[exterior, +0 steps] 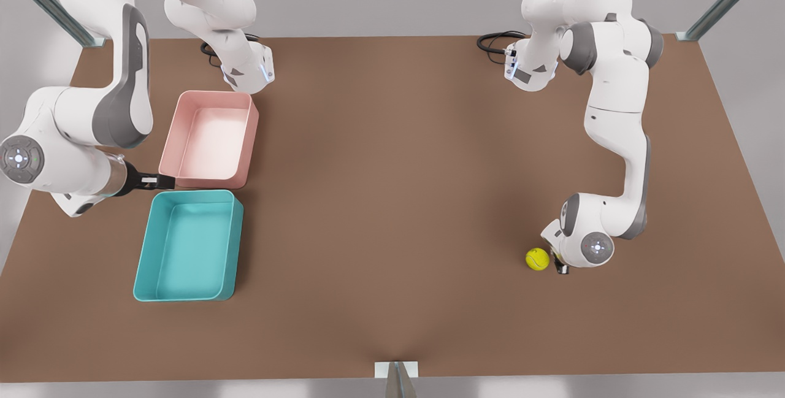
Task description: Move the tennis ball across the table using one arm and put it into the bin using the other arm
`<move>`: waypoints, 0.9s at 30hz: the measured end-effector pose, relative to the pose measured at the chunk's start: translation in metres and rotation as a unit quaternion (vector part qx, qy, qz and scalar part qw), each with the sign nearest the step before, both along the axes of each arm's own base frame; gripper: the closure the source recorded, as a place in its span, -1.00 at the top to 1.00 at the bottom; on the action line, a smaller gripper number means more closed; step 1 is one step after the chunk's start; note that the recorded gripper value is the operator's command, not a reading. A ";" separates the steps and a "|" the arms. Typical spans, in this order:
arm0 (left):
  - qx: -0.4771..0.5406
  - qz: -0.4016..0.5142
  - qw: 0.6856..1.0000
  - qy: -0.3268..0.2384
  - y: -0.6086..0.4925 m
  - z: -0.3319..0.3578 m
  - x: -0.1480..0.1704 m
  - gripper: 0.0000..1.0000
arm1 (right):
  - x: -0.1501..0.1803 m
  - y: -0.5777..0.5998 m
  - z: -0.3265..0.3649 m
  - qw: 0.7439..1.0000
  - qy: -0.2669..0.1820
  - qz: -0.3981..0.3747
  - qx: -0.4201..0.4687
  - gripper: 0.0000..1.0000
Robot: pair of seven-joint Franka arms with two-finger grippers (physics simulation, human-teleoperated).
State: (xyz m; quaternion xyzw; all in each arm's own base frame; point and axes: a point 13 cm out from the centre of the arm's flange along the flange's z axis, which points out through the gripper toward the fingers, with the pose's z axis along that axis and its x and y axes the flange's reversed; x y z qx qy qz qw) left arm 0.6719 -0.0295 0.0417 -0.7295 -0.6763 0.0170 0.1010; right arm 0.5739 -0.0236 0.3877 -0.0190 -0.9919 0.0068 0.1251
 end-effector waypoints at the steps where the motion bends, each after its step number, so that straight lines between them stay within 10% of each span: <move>1: -0.001 -0.004 1.000 0.000 0.000 0.000 0.000 -0.57 | 0.000 0.000 0.000 1.000 0.000 0.000 0.000 1.00; 9: -0.017 -0.041 0.998 -0.046 -0.129 0.036 0.028 -0.57 | 0.000 0.001 0.000 1.000 0.000 0.001 0.000 1.00; 16: -0.104 0.222 0.969 -0.005 -0.146 0.123 0.003 -0.57 | 0.001 0.001 -0.001 1.000 0.000 0.001 0.000 1.00; 19: -0.073 0.239 0.966 -0.061 -0.124 0.258 0.014 -0.34 | 0.001 0.001 -0.001 1.000 0.000 0.001 0.000 1.00; 20: -0.068 0.251 0.962 -0.083 -0.113 0.322 0.008 0.92 | 0.001 0.001 -0.002 1.000 0.000 0.001 0.000 1.00; 27: 0.003 0.446 0.893 -0.064 -0.027 0.446 -0.083 1.00 | 0.072 0.113 -0.096 0.998 0.000 0.066 0.015 1.00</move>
